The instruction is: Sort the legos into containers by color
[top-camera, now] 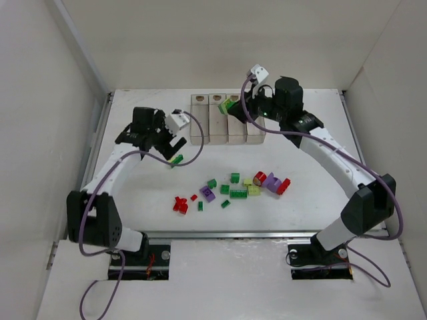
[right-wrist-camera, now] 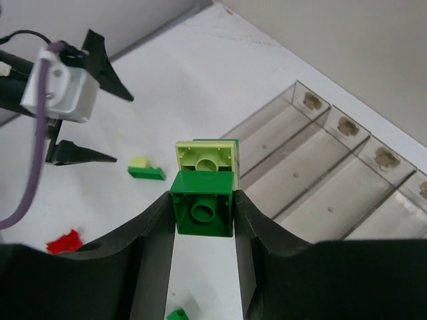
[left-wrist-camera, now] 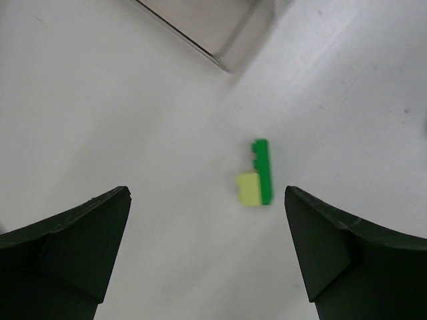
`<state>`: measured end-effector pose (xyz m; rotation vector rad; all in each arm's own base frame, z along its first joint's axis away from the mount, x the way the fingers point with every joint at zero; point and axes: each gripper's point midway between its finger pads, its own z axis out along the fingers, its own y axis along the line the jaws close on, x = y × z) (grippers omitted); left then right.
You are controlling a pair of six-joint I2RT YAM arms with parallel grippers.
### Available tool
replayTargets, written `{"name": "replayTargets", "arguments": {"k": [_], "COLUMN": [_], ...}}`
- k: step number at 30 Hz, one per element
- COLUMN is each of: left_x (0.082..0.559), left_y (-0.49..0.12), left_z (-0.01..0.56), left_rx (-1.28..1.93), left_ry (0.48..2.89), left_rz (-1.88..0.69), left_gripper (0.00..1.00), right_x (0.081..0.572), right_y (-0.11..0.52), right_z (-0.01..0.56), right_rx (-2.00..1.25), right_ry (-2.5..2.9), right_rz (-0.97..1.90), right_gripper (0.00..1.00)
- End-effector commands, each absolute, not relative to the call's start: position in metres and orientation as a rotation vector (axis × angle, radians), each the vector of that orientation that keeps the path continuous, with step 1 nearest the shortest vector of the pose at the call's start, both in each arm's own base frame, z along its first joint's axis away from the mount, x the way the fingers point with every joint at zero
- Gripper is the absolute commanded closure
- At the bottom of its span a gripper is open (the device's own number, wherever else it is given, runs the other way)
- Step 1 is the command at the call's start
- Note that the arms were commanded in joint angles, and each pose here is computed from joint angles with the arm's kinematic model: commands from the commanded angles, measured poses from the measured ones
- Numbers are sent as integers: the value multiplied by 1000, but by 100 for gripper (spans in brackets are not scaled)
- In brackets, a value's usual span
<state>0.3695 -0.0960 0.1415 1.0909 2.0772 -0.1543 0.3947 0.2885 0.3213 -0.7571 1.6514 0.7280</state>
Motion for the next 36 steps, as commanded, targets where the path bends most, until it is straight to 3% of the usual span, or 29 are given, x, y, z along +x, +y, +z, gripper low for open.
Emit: {"name": "replayTargets", "arguments": {"k": [1,6,9,13,20,26,28,32,36], "left_x": [396,398,375,358,355,364,366,364,363], "left_y": [-98,-106,-134,-169,-199,-210,-211,-213,-215], "left_z": [239,325,357,384,387,389,392,397,397], "left_rx": [1222,1162,1111,1060,1079,1051,1043,1044,1052], "left_ry": [1650,1135,996,958,940,966,969,955,948], "left_rz": [78,328,265,139,146,87,78,73,64], "left_gripper": [0,0,0,0,0,27,28,42,43], "right_x": [377,368,363,351,332,322,319,317,317], "right_y": [300,307,311,318,338,347,346,344,345], "right_z": [395,407,412,423,433,429,425,425,421], "right_rx": [-739,-732,-715,-681,-720,-749,-757,-757,-756], "right_ry": [1486,1475,1479,1493,1479,1481,1489,1489,1499], "right_rz": [833,897,932,1032,1139,1165,1173,1173,1174], "right_gripper": [100,100,100,100,100,100,100,100,100]}}
